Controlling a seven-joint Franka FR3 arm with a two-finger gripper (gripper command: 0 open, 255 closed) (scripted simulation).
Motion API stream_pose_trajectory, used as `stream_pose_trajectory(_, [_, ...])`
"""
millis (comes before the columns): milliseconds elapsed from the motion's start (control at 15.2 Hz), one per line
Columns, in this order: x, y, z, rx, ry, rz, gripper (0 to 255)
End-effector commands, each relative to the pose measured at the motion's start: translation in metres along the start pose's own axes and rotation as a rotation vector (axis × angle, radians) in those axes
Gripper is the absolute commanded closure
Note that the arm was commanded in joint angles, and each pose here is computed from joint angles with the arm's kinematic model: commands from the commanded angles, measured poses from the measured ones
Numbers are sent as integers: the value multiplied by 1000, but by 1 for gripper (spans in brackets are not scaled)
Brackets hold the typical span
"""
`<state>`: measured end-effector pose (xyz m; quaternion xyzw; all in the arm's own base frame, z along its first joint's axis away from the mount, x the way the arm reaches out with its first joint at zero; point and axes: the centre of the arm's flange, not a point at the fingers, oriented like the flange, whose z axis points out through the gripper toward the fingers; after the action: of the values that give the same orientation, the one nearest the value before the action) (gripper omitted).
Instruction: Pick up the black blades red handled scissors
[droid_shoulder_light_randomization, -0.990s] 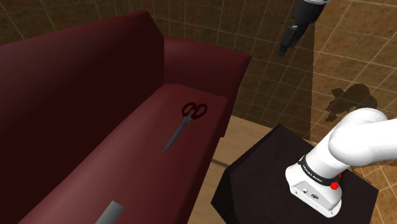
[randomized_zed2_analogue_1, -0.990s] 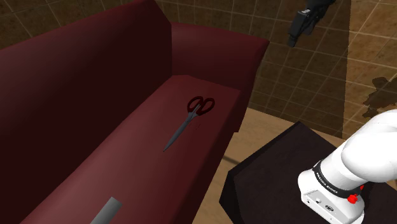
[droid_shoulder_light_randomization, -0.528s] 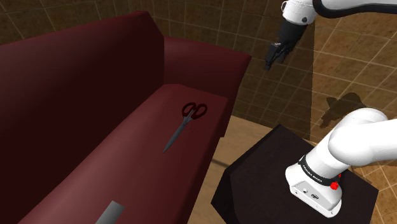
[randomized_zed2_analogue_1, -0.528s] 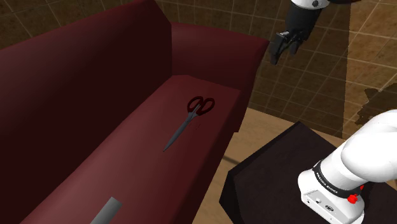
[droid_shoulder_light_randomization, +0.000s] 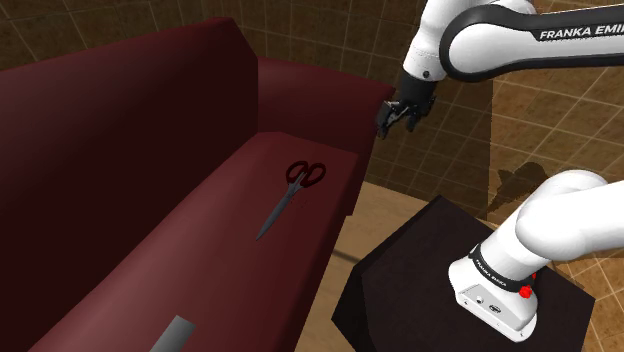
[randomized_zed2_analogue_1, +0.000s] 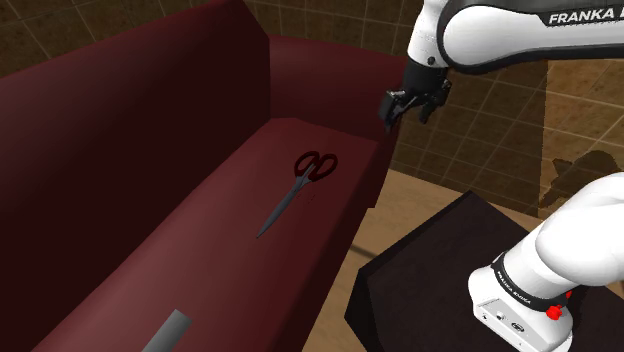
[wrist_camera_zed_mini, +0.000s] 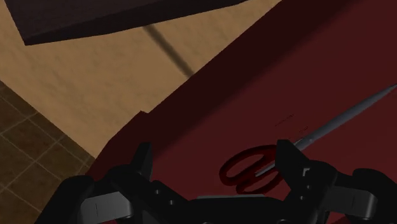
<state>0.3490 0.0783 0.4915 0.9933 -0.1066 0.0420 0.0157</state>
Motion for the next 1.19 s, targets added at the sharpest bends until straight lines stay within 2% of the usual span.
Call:
stream_pose_trajectory(0, [4,-17,20,11,-2,57,0])
stream_pose_trajectory(1122, [62,-150,181,91,-29,505,0])
